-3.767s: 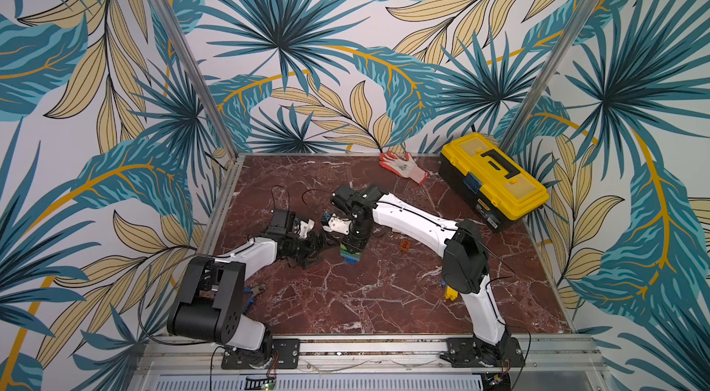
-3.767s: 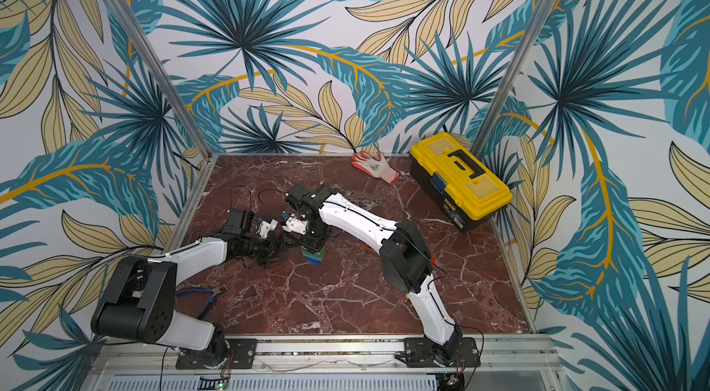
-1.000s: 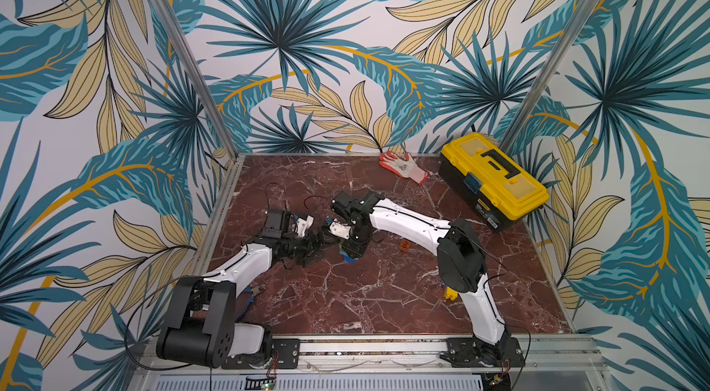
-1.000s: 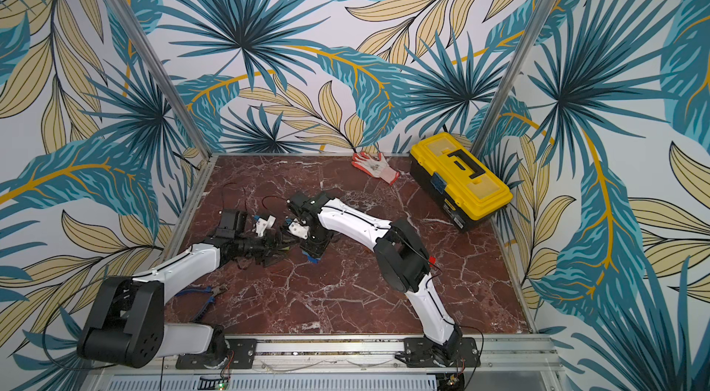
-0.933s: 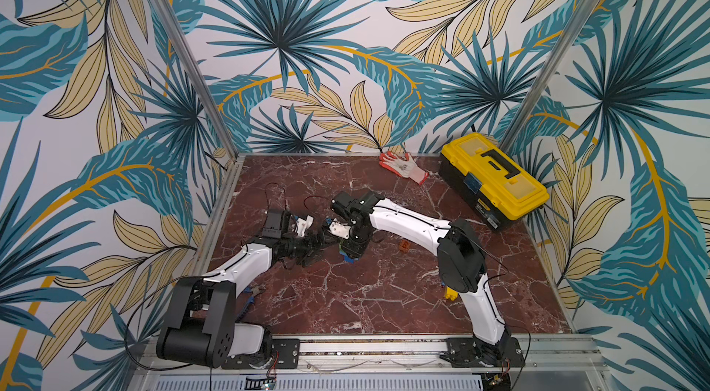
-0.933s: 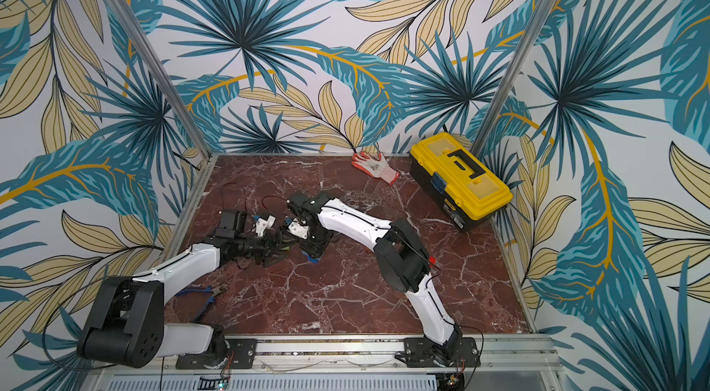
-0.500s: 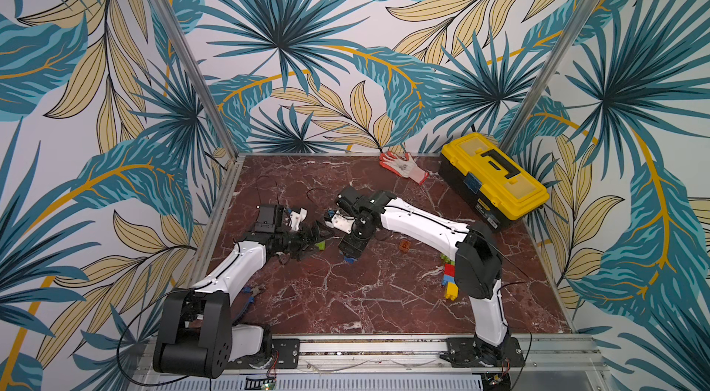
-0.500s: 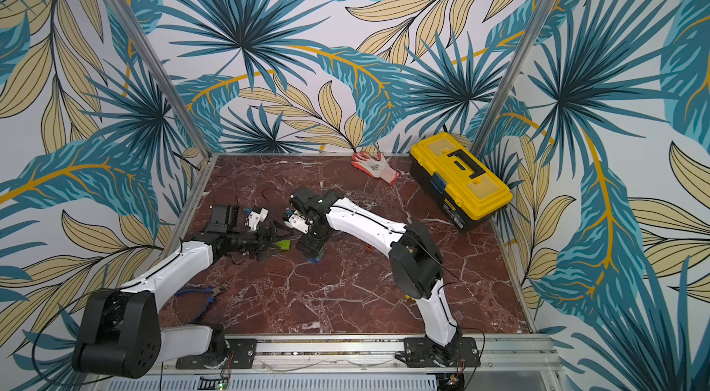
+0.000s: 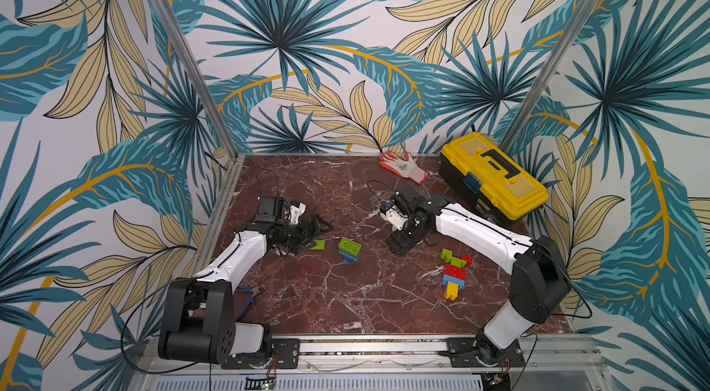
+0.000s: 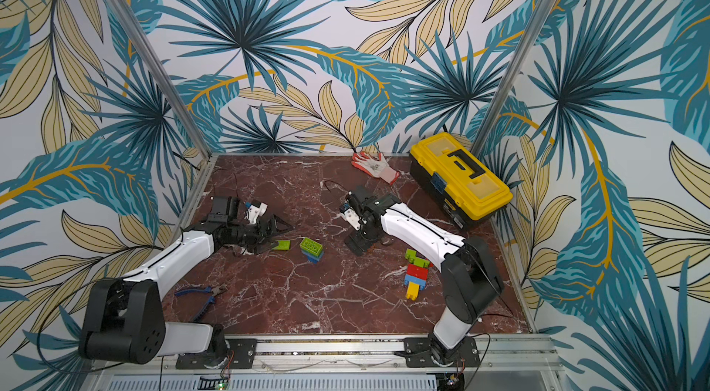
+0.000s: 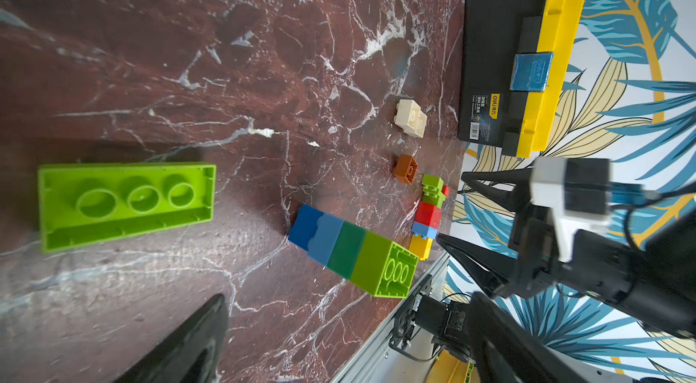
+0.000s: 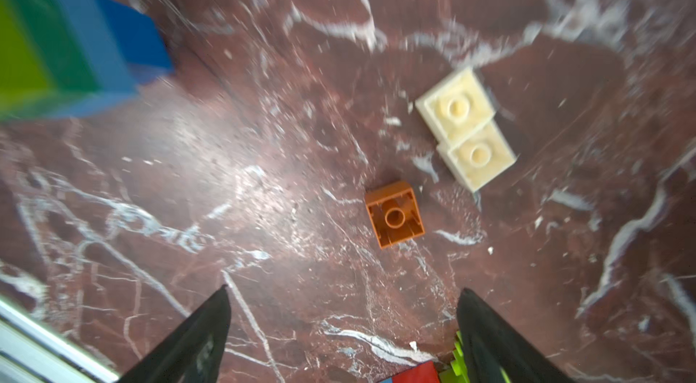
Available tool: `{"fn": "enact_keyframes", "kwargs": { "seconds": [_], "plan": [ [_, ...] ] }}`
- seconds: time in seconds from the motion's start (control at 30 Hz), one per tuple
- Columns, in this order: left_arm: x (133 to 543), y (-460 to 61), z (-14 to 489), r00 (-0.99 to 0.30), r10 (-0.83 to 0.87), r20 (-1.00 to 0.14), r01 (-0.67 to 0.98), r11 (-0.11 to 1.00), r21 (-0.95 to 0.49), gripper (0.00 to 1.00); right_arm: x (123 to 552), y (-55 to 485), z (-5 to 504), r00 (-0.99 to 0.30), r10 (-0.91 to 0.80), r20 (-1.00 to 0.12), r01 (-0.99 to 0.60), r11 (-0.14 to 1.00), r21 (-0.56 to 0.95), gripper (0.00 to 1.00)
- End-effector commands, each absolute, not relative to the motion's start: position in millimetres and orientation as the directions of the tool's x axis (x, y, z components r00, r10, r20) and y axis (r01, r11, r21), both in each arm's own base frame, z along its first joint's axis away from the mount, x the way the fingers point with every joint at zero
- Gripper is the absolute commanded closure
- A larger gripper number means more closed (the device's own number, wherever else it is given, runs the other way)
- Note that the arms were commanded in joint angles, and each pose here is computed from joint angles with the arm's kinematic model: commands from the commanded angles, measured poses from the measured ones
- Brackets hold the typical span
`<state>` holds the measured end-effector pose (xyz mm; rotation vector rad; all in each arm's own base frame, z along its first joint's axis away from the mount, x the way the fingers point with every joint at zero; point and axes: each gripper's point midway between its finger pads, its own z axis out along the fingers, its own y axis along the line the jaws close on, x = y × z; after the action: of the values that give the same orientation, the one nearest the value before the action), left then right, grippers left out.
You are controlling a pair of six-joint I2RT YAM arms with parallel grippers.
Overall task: Assemble a carrot with lego
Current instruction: Pick up the lego brick from the center of the board.
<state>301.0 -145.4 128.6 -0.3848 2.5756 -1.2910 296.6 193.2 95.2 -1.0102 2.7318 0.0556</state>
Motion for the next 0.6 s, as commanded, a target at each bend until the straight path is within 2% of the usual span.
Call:
{"fn": "enact_keyframes", "kwargs": {
  "seconds": [0.0,0.33,0.57],
  "plan": [
    [307.9,-143.0,134.3,-0.936,-0.331,-0.117,-0.107,0.585,-0.804,0.01,307.0,185.6,71.8,-0.76,-0.613,-0.214,-0.62,0.783,-0.041,0.08],
    [312.4,-143.4,131.8,-0.939,-0.328,-0.109,-0.112,0.587,-0.802,0.01,321.7,180.8,26.3,-0.779,-0.612,-0.137,-0.614,0.789,-0.028,0.13],
    [312.1,-143.2,131.6,-0.938,-0.328,-0.112,-0.111,0.59,-0.8,0.01,324.7,176.1,17.8,-0.789,-0.604,-0.11,-0.607,0.795,-0.012,0.29]
  ]
}}
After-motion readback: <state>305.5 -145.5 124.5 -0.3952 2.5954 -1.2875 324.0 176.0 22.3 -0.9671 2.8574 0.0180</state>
